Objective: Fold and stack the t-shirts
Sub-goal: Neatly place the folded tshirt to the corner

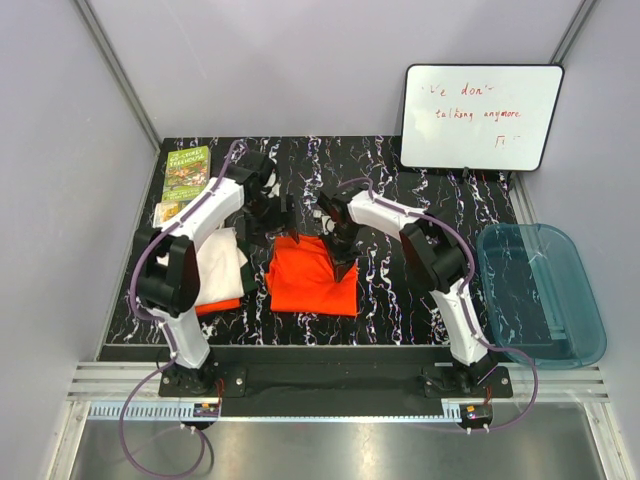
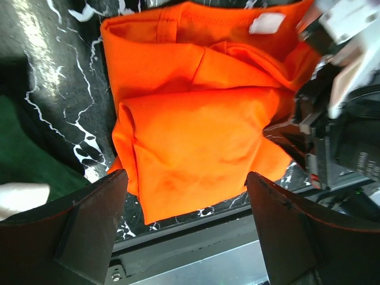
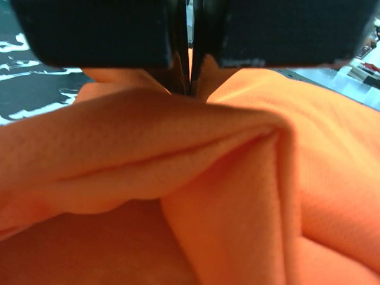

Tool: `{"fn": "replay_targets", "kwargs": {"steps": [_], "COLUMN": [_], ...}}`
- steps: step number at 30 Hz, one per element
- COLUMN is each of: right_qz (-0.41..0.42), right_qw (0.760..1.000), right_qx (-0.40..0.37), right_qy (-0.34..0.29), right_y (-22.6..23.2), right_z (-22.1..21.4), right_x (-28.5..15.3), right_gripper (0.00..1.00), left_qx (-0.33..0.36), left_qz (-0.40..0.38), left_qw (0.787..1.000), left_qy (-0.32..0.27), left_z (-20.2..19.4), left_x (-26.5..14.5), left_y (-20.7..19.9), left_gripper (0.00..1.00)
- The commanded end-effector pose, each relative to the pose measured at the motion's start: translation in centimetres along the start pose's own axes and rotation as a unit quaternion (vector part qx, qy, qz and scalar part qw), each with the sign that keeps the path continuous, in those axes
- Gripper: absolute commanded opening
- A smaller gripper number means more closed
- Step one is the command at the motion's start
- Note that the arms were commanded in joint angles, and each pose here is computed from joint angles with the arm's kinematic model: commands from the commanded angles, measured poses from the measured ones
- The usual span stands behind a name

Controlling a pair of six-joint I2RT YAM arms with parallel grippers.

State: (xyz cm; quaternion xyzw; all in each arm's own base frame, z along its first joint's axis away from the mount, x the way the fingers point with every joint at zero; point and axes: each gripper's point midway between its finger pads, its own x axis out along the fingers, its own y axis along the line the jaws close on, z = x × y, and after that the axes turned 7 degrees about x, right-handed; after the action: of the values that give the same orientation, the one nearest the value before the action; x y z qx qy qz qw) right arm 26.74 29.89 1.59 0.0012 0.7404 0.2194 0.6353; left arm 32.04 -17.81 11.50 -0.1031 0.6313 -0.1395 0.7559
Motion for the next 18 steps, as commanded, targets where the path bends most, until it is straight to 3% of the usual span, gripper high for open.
{"fn": "replay_targets", "kwargs": {"steps": [1,10,18], "right_qz": [-0.066,-0.108,-0.091], "right_qw": [0.998,0.992,0.992], "right_qx": [0.015,0.067,0.084], "right_qy": [-0.013,-0.009,-0.017], "right_y": [-2.1,-6.2,-6.5], "right_z": [1.0,0.8,0.7], "right_x": [0.0,0.2,-0.2], "right_gripper": [0.0,0.0,0.0], "left_qx": [0.018,0.019,0.018], "left_qz": [0.027,0.049,0.061], "left_qw": [0.999,0.998,0.995], "left_qy": [-0.004,0.027,0.072], "left_z": [0.6,-1.8,-5.0], "left_x": [0.3,1.7,4.7], "left_y": [0.4,1.1,1.5], "left_gripper": [0.86,0.88,0.89]}}
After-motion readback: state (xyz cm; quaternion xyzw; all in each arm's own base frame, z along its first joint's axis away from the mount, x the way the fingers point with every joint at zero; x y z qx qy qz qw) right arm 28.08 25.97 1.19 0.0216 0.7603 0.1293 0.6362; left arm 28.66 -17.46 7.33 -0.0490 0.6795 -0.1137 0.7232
